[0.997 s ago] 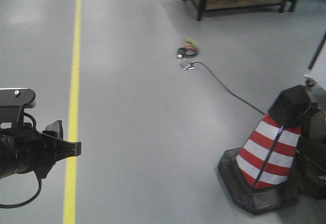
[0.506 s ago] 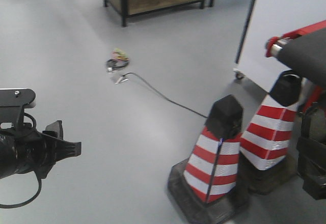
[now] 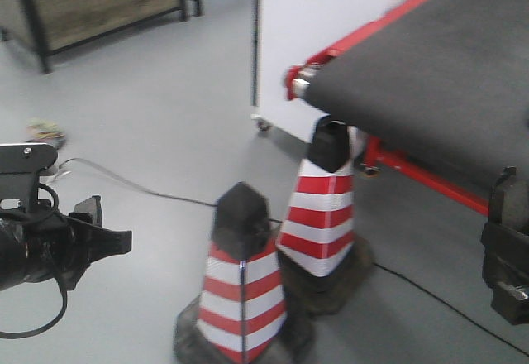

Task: Move and align brake pads A on conveyor
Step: 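Turn the base past the cones up to the dark belt conveyor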

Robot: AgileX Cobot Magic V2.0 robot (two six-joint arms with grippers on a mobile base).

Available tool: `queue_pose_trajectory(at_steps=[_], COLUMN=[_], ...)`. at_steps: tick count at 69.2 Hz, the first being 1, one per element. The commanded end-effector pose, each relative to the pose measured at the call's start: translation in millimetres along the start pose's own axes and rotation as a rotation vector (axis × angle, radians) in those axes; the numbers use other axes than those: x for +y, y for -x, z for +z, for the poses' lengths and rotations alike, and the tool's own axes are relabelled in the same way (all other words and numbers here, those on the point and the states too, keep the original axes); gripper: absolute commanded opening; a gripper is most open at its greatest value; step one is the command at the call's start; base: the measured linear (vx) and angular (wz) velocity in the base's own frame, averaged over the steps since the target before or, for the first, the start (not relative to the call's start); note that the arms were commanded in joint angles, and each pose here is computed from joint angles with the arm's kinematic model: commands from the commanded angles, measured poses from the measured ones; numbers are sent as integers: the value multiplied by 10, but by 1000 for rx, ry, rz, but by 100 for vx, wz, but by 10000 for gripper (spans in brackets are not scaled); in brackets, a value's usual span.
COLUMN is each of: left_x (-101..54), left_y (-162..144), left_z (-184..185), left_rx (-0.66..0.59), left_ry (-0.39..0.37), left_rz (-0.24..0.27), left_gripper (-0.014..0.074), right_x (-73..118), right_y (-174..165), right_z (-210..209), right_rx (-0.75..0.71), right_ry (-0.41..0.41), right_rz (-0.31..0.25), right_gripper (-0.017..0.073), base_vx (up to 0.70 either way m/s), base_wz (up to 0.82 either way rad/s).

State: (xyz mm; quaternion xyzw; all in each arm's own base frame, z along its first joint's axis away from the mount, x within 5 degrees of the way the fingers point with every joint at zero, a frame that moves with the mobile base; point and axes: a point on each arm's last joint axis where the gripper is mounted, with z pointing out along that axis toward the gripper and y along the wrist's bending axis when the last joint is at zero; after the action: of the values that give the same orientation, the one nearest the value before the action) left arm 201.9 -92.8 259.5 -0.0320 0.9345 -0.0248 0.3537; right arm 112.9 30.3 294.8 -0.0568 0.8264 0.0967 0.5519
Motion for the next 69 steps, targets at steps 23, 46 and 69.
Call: queue_pose_trajectory(at_steps=[23,46,69], left_x=[-26,-26,-26], left_y=[114,114,114], left_z=[-97,-97,-97], left_rx=[-75,-75,-75], left_ry=[-43,-43,-43], left_rz=[6,6,6], left_gripper=[167,167,167], right_x=[25,25,25], right_y=[175,175,175], right_z=[-45,-45,-45], right_rx=[-119,-119,-119], right_ry=[21,21,21], right_rz=[-22,-22,-22], right_gripper=[24,24,24], base_vx=[19,19,23], base_wz=[-76,-71,-46])
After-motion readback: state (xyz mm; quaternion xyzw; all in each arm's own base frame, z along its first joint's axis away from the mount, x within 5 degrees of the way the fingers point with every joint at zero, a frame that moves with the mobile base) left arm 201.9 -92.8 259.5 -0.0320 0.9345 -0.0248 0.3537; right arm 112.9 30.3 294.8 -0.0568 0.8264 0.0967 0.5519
